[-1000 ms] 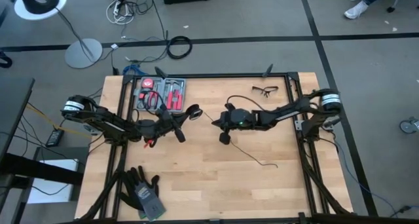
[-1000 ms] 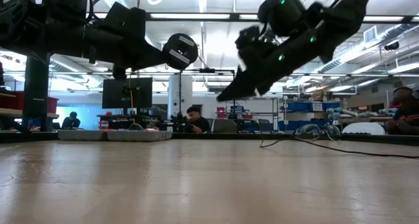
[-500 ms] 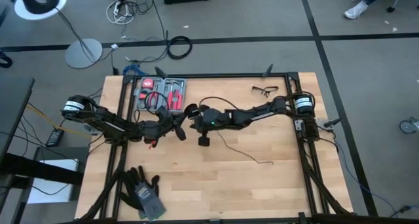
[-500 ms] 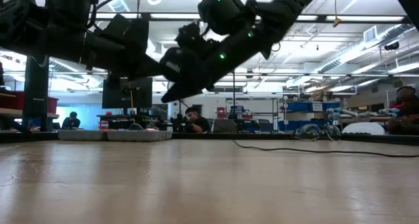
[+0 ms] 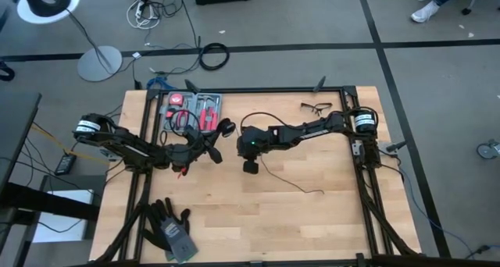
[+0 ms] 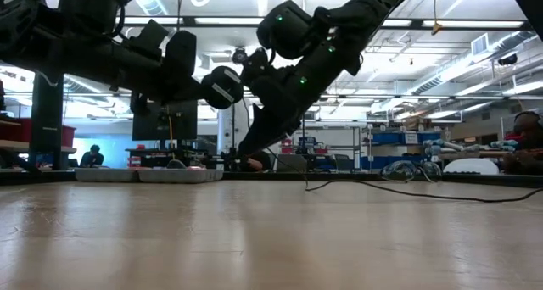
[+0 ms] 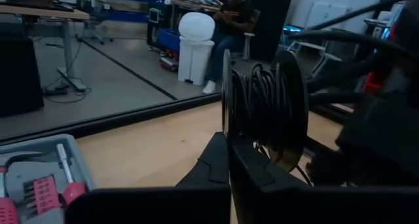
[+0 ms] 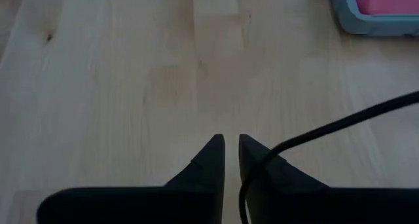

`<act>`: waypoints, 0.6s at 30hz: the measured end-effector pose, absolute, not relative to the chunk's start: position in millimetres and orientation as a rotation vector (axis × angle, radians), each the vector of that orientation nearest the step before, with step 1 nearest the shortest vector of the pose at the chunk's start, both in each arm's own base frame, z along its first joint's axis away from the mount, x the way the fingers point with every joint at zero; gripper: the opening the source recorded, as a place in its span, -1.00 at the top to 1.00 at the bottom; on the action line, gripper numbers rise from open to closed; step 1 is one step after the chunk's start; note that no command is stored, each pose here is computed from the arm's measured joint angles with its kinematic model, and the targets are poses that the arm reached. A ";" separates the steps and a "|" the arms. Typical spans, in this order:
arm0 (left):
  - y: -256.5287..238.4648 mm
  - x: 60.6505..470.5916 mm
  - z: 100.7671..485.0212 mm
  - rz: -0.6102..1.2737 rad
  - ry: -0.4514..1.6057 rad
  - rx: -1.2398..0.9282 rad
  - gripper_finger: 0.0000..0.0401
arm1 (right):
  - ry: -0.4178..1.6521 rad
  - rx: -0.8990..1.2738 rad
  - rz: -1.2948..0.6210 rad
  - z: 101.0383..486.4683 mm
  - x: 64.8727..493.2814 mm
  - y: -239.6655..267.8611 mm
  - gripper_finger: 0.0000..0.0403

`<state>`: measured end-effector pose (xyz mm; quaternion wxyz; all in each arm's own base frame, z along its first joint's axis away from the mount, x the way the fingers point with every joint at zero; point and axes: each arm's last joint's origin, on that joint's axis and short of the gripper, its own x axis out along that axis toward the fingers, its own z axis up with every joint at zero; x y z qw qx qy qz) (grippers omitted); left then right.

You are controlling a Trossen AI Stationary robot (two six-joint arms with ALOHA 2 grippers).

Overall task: Coil cords
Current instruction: Coil the black wire on the black spool

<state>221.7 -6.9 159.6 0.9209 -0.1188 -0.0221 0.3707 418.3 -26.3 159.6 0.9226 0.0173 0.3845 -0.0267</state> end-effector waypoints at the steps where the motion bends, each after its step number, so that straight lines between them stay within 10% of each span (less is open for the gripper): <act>1: -6.7 221.6 159.7 0.767 -0.048 -0.244 1.00 | 0.793 0.036 -0.054 158.8 417.6 -26.3 0.76; 18: -10.3 220.9 159.8 0.773 -0.051 -0.245 1.00 | 0.996 0.002 -0.164 194.7 378.4 -26.8 0.73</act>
